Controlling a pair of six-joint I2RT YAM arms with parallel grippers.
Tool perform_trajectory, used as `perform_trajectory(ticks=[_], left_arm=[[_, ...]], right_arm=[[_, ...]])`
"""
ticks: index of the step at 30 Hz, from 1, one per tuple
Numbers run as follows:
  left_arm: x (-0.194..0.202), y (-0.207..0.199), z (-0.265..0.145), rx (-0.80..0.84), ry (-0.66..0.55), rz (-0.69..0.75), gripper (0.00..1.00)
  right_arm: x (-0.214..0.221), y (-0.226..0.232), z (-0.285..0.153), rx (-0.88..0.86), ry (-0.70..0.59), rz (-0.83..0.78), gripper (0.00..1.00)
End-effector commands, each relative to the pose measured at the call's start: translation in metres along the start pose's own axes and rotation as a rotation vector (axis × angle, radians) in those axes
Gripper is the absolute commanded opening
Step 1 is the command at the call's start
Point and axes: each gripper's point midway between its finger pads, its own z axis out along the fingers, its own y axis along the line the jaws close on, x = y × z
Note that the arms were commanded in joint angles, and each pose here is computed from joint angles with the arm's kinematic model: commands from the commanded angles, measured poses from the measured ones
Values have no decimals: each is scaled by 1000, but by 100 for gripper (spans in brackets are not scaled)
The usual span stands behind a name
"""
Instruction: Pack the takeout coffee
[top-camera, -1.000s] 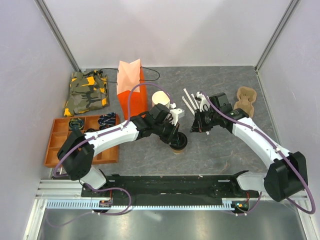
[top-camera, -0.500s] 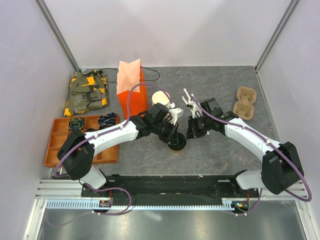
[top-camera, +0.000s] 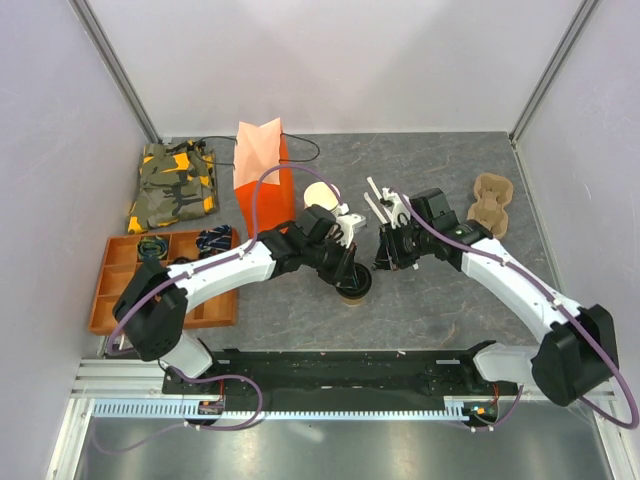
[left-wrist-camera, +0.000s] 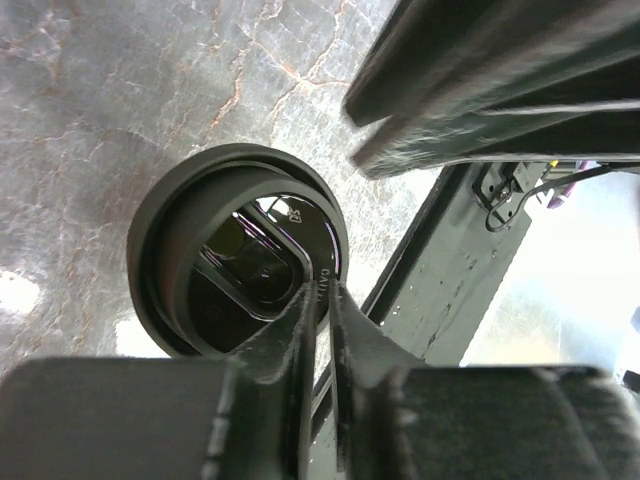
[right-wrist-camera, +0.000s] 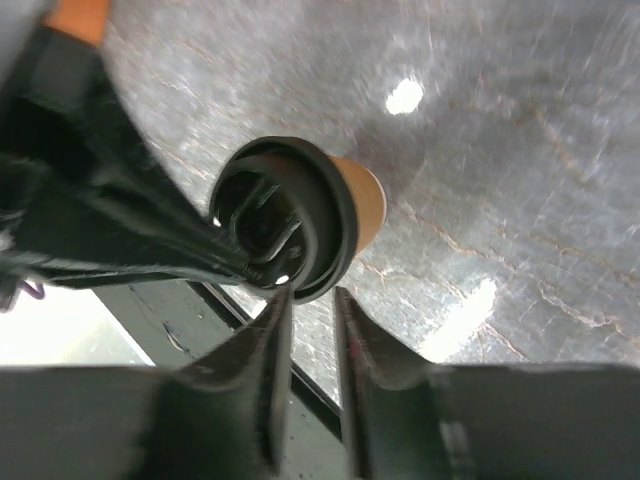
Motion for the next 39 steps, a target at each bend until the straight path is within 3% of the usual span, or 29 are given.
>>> perform_trajectory(ticks=[1,2,7,14,19,24,39], left_arm=[[-24,-9,-24,-15,-101,31,23],[-31,-13,-30,-9,-127,41,30],[-52,-38,-67,24,-243,72,47],[-61,-35,-119,27,-377,-8,57],[-85,-14,-167,-62,-518,-49,60],[-87,10,-192,-130,-579,-98,61],[-79,18,-183,-102,-540,-131,61]], right_arm=[[-26,12,-22,-4,-112,-91,37],[-28,14,-27,-1,-131,-98,45],[-33,21,-39,-11,-178,-163,62],[-36,56,-41,-16,-202,-523,80],[-16,52,-32,48,-195,-456,94],[-8,45,-13,105,-180,-397,98],[-16,48,19,107,-75,-432,98]])
